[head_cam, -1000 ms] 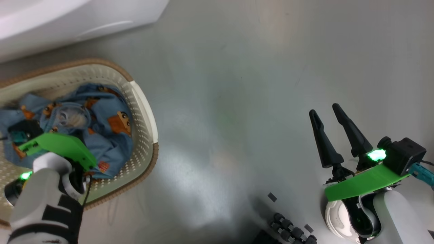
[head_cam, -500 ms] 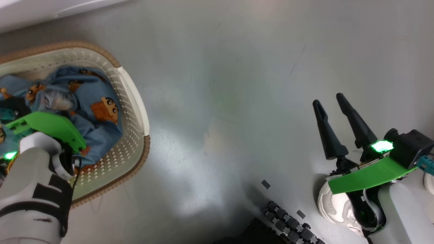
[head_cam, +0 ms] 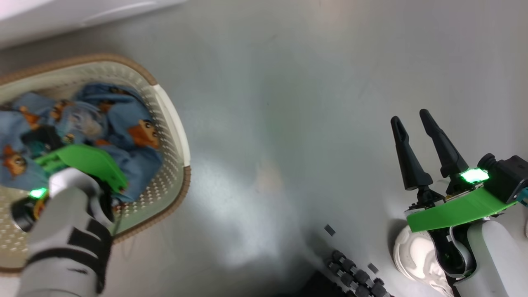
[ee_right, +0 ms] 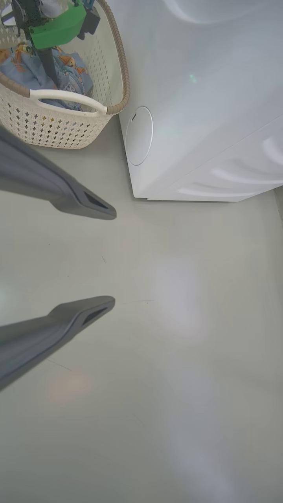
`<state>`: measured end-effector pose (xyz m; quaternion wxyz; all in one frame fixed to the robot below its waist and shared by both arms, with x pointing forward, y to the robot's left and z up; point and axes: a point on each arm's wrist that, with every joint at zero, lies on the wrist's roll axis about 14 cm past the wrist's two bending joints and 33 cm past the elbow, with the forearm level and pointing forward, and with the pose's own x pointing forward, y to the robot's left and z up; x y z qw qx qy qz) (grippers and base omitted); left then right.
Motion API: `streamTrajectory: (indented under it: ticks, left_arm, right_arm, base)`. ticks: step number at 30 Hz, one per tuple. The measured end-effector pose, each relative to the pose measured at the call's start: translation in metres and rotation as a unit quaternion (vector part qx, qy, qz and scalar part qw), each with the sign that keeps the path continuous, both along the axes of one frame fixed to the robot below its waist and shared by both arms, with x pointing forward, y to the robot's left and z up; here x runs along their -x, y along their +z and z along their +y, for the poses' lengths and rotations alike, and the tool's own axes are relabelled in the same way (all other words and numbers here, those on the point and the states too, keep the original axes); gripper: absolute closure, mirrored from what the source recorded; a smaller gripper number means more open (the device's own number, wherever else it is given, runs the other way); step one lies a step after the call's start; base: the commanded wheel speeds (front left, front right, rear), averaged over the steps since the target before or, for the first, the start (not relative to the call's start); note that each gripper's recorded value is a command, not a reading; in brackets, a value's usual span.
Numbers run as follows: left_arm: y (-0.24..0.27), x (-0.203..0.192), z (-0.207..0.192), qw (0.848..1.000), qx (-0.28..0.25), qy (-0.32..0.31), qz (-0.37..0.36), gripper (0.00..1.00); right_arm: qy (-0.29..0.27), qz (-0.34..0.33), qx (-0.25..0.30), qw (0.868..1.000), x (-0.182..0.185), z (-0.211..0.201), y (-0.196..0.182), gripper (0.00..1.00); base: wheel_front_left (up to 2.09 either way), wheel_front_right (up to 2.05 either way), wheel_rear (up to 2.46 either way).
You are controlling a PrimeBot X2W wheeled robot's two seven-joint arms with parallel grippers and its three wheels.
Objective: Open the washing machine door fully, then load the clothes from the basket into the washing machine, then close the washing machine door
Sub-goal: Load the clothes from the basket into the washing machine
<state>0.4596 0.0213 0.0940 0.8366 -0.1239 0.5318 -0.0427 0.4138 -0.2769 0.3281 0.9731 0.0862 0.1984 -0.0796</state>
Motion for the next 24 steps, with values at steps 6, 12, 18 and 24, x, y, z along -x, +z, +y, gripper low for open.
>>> streamTrajectory:
  ticks: [6, 12, 18, 24]
  left_arm:
    - [0.028, 0.02, -0.002, 0.999, 0.017, 0.002, -0.03, 1.0]
    - [0.066, 0.029, 0.016, 0.997, 0.024, 0.023, -0.073, 1.0]
    - [0.115, 0.041, 0.036, 0.99, 0.04, 0.059, -0.125, 1.0]
    - [0.161, 0.076, 0.054, 0.981, 0.052, 0.086, -0.167, 1.0]
  right_arm:
    - [0.008, -0.033, -0.007, 0.999, -0.009, 0.006, 0.02, 0.0]
    - [0.023, -0.055, -0.011, 0.998, -0.002, 0.014, 0.041, 0.0]
    - [0.041, -0.073, -0.01, 0.996, 0.014, 0.025, 0.062, 0.0]
    - [0.05, -0.09, -0.019, 0.995, 0.037, 0.037, 0.081, 0.0]
  base:
    - [0.0, 0.0, 0.0]
    - [0.0, 0.0, 0.0]
    - [0.0, 0.0, 0.0]
    - [0.0, 0.0, 0.0]
